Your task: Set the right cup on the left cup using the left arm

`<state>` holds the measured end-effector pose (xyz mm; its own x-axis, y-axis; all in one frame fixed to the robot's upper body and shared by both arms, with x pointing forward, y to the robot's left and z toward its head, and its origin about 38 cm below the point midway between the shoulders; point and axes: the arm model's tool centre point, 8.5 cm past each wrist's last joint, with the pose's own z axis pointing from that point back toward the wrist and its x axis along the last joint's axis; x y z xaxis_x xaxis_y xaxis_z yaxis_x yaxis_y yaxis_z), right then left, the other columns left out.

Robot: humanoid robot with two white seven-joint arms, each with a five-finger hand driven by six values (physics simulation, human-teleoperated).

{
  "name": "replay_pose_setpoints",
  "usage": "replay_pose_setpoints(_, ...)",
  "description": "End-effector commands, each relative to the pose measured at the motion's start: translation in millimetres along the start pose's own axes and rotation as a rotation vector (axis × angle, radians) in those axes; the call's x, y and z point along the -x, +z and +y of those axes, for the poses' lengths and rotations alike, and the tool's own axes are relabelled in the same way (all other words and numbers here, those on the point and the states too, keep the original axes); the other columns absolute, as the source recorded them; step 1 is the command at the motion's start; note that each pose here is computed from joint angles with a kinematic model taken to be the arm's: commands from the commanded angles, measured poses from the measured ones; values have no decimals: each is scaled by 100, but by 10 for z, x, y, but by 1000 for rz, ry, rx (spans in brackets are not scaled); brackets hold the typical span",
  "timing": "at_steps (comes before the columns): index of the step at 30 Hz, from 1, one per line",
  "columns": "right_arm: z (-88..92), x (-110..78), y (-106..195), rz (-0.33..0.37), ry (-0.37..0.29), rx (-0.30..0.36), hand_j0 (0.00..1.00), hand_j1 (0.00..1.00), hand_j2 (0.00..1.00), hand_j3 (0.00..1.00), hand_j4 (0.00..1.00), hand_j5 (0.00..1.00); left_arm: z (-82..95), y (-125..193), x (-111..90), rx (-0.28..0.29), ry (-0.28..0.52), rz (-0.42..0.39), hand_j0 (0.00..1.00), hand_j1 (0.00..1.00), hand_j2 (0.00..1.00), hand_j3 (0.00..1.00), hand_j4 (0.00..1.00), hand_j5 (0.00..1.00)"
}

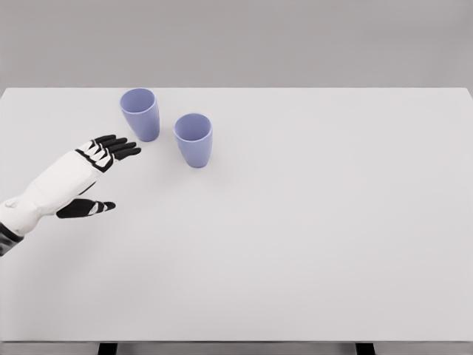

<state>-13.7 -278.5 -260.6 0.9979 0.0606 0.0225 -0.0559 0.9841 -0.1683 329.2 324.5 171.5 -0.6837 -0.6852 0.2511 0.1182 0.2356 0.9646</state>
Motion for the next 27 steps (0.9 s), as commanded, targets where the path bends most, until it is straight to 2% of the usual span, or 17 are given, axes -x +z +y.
replay_pose_setpoints(1,-1,0,0,0,0,0,100,100,100,100,100,100,4,0,-1,-3,4,-1,100,100,100,100,100,100)
replay_pose_setpoints(5,-1,0,0,0,0,0,100,100,100,100,100,100,20,-6,-10,-5,1,-5,100,100,100,100,100,100)
replay_pose_setpoints(7,-1,0,0,0,0,0,100,100,100,100,100,100,128,-40,-78,-34,1,-34,100,100,100,100,100,100)
replay_pose_setpoints(9,-1,0,0,0,0,0,100,100,100,100,100,100,161,-37,-70,-31,-14,-33,100,100,100,100,100,100)
replay_pose_setpoints(11,-1,0,0,0,0,0,100,100,100,100,100,100,181,-121,-83,63,-18,-58,100,100,100,100,100,100)
replay_pose_setpoints(13,-1,0,0,0,0,0,100,100,100,100,100,100,186,-233,-181,193,36,-134,100,100,100,100,100,100)
replay_pose_setpoints(14,-1,0,0,0,0,0,100,100,100,100,100,100,223,-291,-223,234,58,-175,100,100,100,100,100,100)
replay_pose_setpoints(15,-1,0,0,0,0,0,100,100,100,100,100,100,350,-352,-272,205,90,-225,100,100,100,100,100,100)
replay_pose_setpoints(17,-1,0,0,0,0,0,100,100,100,100,100,100,613,-497,-373,105,184,-333,100,100,100,100,100,100)
replay_pose_setpoints(18,-1,0,0,0,0,0,100,100,100,100,100,100,777,-570,-401,64,185,-369,100,100,100,100,100,100)
replay_pose_setpoints(20,-1,0,0,0,0,0,100,100,100,100,100,100,985,-673,-386,34,175,-356,100,100,100,100,100,100)
replay_pose_setpoints(21,-1,0,0,0,0,0,100,100,100,100,100,100,1019,-687,-377,28,181,-351,100,100,100,100,100,100)
replay_pose_setpoints(23,-1,0,0,0,0,0,100,100,100,100,100,100,1018,-862,-391,68,235,-316,100,100,100,100,100,100)
replay_pose_setpoints(25,-1,0,0,0,0,0,100,100,100,100,100,100,935,-1064,-449,140,253,-313,100,100,100,100,100,100)
replay_pose_setpoints(27,-1,0,0,0,0,0,100,100,100,100,100,100,857,-1197,-411,200,258,-293,100,100,100,100,100,100)
